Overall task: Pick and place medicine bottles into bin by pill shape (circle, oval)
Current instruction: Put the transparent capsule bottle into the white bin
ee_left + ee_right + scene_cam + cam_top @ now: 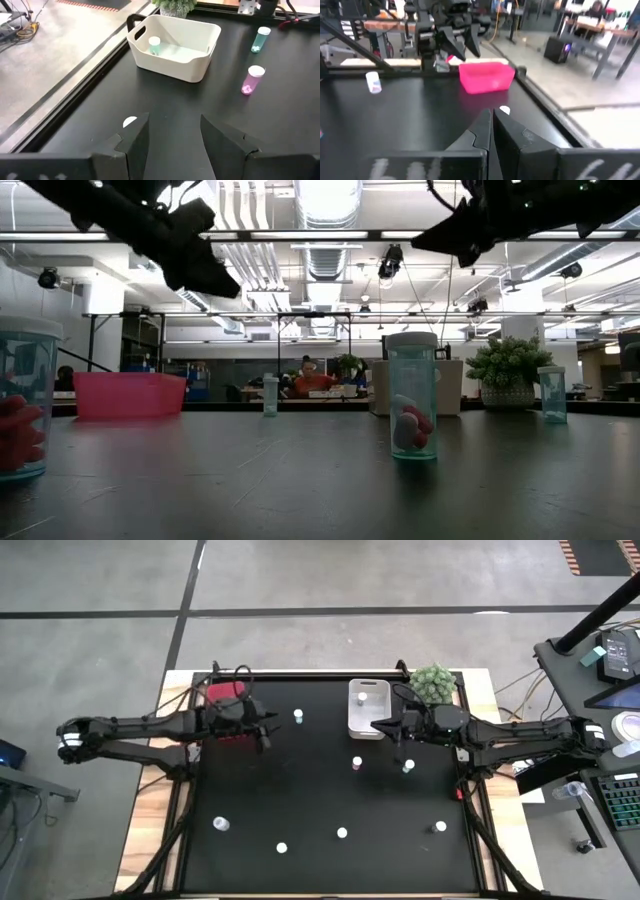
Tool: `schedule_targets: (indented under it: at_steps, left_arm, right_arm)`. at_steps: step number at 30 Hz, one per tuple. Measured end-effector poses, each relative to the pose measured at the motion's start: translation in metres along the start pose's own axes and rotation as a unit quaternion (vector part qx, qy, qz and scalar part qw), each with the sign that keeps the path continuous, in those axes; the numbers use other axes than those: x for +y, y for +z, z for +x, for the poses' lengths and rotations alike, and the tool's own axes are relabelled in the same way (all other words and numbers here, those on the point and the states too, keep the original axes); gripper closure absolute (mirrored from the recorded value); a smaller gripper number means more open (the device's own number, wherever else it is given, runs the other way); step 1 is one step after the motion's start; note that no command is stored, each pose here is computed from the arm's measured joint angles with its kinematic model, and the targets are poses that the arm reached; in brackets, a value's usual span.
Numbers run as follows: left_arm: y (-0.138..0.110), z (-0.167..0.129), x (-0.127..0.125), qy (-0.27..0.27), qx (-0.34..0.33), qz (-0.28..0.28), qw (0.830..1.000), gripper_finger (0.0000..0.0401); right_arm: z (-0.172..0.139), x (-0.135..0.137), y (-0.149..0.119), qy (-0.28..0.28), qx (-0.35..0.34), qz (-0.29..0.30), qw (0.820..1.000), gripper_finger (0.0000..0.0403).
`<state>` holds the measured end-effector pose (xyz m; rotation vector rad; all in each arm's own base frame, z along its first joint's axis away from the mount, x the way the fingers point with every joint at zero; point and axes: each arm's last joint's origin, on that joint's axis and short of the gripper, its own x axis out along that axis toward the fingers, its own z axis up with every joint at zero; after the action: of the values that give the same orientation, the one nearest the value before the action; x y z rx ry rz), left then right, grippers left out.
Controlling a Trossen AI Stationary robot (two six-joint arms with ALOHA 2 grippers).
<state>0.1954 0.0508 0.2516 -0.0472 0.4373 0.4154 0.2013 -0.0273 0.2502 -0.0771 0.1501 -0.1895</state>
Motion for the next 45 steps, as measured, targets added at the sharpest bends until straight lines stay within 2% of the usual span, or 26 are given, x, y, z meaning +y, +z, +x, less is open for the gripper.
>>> schedule_targets:
  at_steps: [10,14,18,21,24,29,34,38,40,42,45]
  left_arm:
    - [-0.011,0.013,-0.002,0.002,-0.005,-0.005,1.0,0.0241]
    - [-0.01,0.019,-0.003,0.001,-0.017,-0.022,1.0,0.0241]
    - [-0.01,0.025,-0.004,-0.001,-0.019,-0.05,0.999,0.0241]
    - [-0.009,0.027,-0.008,-0.03,-0.018,-0.088,0.995,0.0241]
    - [-0.004,0.026,-0.018,-0.096,-0.008,-0.137,0.986,0.0241]
    - [0.002,0.017,-0.041,-0.185,0.075,-0.244,0.949,0.0241]
    - [0.007,-0.003,-0.073,-0.217,0.172,-0.333,0.901,0.0241]
    - [0.016,-0.019,-0.099,-0.235,0.231,-0.404,0.853,0.0241]
    - [0.017,-0.03,-0.113,-0.231,0.275,-0.439,0.824,0.0241]
    - [0.015,-0.04,-0.127,-0.204,0.332,-0.465,0.795,0.0241]
    - [0.008,-0.055,-0.149,-0.146,0.411,-0.458,0.775,0.0241]
  right_arm:
    - [0.0,0.001,-0.009,0.002,0.032,0.029,0.999,0.039]
    - [0.0,0.001,-0.008,0.002,0.026,0.015,1.0,0.039]
    - [0.0,0.0,-0.001,-0.001,-0.01,-0.022,1.0,0.039]
    - [0.0,-0.001,0.007,-0.006,-0.048,-0.065,0.997,0.039]
    - [-0.001,-0.001,0.014,-0.015,-0.083,-0.098,0.992,0.039]
    - [-0.001,-0.001,0.014,-0.016,-0.084,-0.118,0.989,0.039]
    - [0.004,0.0,0.009,-0.014,-0.071,-0.124,0.99,0.039]
    - [0.005,0.0,0.009,-0.015,-0.073,-0.132,0.989,0.039]
    - [0.005,0.0,0.01,-0.016,-0.076,-0.133,0.988,0.039]
    - [0.005,0.0,0.011,-0.017,-0.08,-0.133,0.988,0.039]
    - [0.005,-0.001,0.011,-0.018,-0.083,-0.131,0.988,0.039]
